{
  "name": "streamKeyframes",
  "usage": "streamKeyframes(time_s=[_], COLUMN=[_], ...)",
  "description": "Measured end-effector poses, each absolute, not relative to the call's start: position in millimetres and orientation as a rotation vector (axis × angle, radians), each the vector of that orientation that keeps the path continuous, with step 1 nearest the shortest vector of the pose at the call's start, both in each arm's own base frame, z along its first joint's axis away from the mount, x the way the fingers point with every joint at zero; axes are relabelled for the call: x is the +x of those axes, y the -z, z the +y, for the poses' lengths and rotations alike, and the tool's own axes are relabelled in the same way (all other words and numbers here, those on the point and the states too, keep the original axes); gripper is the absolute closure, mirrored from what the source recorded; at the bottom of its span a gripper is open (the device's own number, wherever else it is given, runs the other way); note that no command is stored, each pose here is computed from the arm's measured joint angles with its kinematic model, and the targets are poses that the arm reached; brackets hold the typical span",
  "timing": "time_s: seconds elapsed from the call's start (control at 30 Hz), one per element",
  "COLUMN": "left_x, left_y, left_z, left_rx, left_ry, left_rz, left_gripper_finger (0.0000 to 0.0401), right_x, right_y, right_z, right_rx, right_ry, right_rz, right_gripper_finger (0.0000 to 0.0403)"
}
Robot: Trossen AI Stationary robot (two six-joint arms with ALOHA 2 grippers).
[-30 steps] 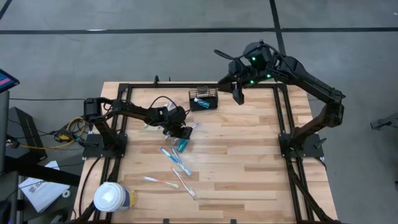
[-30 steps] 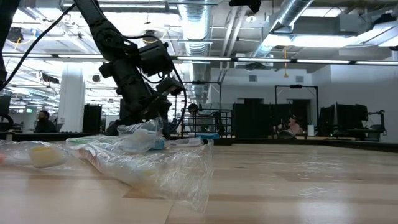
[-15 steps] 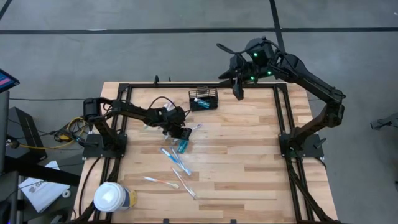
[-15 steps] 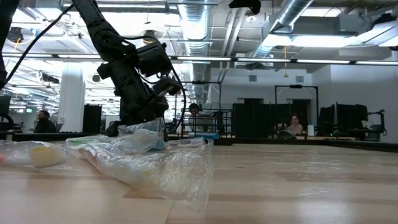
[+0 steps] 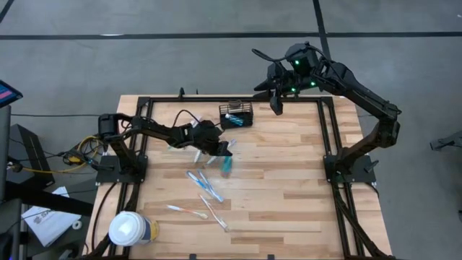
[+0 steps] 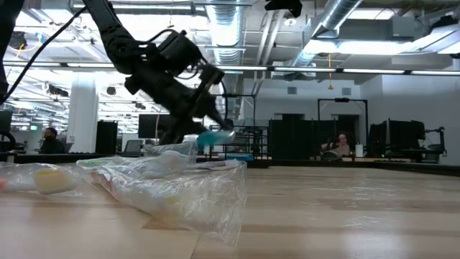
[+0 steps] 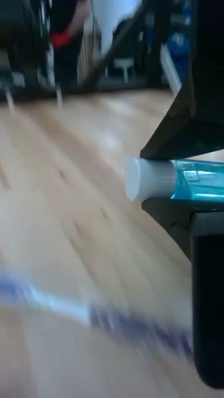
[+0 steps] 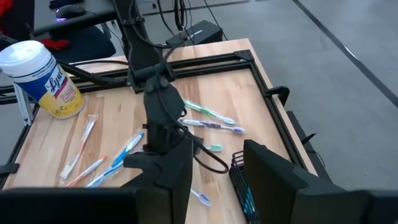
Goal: Pick & Place toothbrushing station
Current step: Put the blue mouthwash into the black wire organizer
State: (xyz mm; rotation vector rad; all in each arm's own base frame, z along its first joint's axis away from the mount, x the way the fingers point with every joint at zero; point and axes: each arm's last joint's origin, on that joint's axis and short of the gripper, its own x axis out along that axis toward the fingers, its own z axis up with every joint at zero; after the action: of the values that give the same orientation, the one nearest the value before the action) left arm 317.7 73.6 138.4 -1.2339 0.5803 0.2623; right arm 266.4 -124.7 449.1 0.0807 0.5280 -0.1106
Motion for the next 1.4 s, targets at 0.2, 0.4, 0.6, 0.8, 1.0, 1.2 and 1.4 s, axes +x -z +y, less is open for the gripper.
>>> streamKeyframes(time_s=[0.2, 0.4, 0.6, 0.8, 1.0, 1.2, 1.4], left_x=[326, 321, 303, 290, 294, 318, 340], left_y=[-156, -202, -241, -257, -249, -228, -202], left_z=[76, 83, 93, 117, 139, 159, 173], left_rx=[-1.239, -0.892, -0.604, -0.434, -0.388, -0.325, -0.276], left_ry=[-0.171, -0.224, -0.338, -0.448, -0.482, -0.469, -0.444], left_rz=[0.408, 0.112, -0.042, -0.144, -0.212, -0.159, -0.084], left_gripper_finger=[0.0326, 0.0326, 0.0326, 0.0326, 0.0326, 0.0326, 0.0327], right_x=[267, 267, 268, 270, 271, 269, 267], right_y=[-449, -449, -452, -455, -459, -460, -460], right_z=[-125, -125, -125, -126, -127, -132, -136], right_rx=[0.079, 0.078, 0.068, 0.096, 0.123, 0.146, 0.154], right_ry=[0.111, 0.110, 0.112, 0.110, 0.120, 0.145, 0.159], right_rz=[0.524, 0.524, 0.499, 0.454, 0.418, 0.404, 0.403], right_gripper_finger=[0.0269, 0.0269, 0.0269, 0.0269, 0.0269, 0.0269, 0.0269])
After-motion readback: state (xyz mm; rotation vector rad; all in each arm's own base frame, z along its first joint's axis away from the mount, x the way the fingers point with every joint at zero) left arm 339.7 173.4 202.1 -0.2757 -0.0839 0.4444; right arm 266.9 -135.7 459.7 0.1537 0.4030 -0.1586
